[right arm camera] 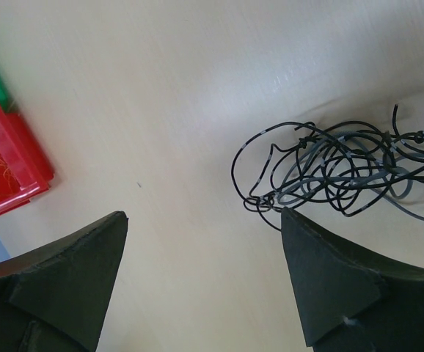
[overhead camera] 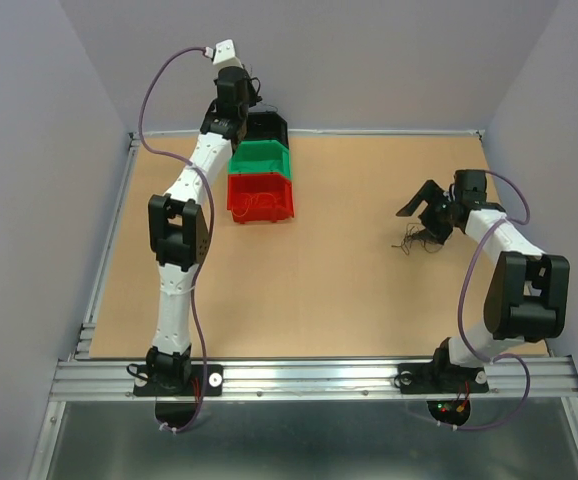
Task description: Untangle the cables
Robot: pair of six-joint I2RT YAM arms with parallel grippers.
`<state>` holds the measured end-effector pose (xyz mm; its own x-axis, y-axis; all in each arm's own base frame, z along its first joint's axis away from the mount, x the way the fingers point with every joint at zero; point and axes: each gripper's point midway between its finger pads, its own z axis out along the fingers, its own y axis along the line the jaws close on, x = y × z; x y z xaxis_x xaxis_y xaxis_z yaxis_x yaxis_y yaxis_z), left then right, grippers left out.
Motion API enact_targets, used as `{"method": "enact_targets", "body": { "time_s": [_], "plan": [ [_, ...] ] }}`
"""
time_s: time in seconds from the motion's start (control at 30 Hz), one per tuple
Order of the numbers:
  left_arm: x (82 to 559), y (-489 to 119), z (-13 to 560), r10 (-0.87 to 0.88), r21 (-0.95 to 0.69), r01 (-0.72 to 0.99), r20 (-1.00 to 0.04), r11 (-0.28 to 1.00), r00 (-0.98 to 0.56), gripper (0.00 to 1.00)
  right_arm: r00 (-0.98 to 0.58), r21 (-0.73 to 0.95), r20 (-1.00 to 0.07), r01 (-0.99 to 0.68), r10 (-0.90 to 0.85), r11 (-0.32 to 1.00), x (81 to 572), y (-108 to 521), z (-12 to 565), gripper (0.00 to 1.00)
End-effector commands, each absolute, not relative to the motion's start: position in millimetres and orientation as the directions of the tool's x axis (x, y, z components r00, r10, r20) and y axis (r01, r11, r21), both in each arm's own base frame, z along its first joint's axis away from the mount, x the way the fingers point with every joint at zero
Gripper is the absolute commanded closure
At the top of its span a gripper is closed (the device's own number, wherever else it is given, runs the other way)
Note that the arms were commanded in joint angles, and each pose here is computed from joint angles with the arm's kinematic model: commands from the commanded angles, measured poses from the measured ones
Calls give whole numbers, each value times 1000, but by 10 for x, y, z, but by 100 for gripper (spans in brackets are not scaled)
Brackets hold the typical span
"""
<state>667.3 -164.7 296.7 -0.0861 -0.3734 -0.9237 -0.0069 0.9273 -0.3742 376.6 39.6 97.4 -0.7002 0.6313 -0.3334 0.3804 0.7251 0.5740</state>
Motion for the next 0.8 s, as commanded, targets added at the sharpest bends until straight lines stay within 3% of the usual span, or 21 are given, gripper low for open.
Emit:
{"method": "enact_targets", "body": {
  "time_s": [0.0,0.43,0.77],
  "plan": [
    [6602,-1399,2688,-280,-258,-128,-939,957,-200,100,-691,603,-365,335,624,724,3765,461,1093,10],
    [6477,-1617,1550,-236,-260,-28,-819,965,-523,100,-687,609,-365,334,628,720,3706,474,1102,10],
    [6443,-1540,1445,-253,-289,-24,-794,957,-553,100,-685,613,-374,324,626,721,3643,485,1136,11]
  ]
}}
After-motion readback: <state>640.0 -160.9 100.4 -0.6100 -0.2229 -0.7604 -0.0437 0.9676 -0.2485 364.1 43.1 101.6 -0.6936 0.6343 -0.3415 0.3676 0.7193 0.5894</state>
